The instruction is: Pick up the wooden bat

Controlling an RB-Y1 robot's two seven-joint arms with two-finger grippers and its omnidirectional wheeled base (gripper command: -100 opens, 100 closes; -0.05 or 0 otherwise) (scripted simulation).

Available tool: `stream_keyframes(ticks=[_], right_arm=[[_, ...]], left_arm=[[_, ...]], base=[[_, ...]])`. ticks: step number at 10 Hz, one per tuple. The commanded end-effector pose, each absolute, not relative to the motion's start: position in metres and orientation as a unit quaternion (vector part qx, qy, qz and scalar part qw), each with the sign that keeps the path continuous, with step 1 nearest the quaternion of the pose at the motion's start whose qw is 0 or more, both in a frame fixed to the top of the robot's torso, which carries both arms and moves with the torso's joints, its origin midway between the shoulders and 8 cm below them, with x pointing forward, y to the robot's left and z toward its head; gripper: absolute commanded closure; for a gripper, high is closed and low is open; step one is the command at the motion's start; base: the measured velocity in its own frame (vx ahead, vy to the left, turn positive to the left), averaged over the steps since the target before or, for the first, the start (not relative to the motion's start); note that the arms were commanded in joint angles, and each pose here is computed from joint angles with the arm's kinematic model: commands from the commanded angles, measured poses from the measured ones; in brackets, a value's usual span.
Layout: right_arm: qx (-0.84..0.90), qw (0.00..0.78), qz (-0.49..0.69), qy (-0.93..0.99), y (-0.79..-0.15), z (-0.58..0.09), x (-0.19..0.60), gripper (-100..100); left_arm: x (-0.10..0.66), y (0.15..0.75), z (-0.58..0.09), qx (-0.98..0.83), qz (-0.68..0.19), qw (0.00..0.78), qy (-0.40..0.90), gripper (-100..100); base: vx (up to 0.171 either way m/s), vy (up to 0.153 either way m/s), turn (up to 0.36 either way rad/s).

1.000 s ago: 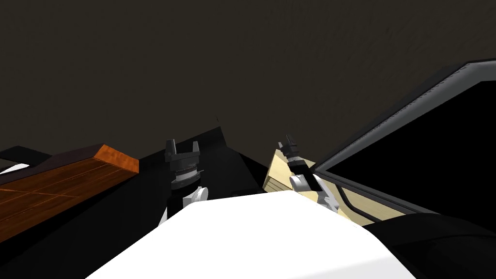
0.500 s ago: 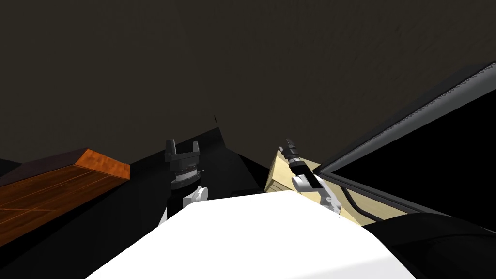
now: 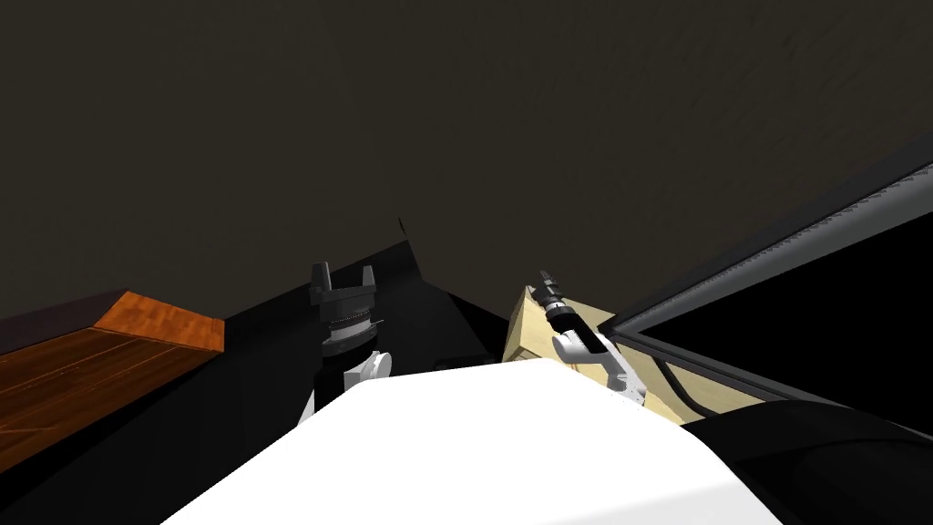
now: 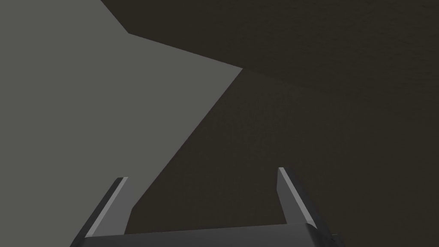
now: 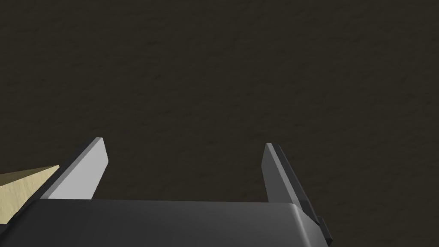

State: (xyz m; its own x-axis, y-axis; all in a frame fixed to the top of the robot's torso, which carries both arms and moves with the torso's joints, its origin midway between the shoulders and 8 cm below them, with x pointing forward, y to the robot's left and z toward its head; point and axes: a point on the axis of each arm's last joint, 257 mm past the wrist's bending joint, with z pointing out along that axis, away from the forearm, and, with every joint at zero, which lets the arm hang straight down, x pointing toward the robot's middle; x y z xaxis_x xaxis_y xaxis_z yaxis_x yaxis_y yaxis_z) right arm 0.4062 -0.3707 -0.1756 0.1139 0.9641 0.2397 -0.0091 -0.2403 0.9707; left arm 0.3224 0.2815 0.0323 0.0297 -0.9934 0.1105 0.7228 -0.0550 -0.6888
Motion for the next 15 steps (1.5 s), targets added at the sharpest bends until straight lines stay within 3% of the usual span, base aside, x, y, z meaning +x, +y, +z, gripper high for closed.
stream_keyframes(ticks=[1, 10, 15], right_arm=[[0.63, 0.437, 0.504, 0.398, -0.393, -0.207, 0.401, -100], [0.767, 0.35, 0.404, 0.355, -0.453, -0.312, 0.356, -100], [0.863, 0.276, 0.321, 0.276, -0.5, -0.383, 0.292, -100]], left_arm=[[0.322, 0.281, 0.032, -0.303, -0.66, 0.65, 0.223, 0], [0.322, 0.281, 0.032, -0.303, -0.66, 0.65, 0.223, 0], [0.322, 0.281, 0.032, -0.303, -0.66, 0.65, 0.223, 0]], base=[[0.127, 0.085, -0.098], [0.11, 0.046, -0.055], [0.106, 0.032, -0.066]])
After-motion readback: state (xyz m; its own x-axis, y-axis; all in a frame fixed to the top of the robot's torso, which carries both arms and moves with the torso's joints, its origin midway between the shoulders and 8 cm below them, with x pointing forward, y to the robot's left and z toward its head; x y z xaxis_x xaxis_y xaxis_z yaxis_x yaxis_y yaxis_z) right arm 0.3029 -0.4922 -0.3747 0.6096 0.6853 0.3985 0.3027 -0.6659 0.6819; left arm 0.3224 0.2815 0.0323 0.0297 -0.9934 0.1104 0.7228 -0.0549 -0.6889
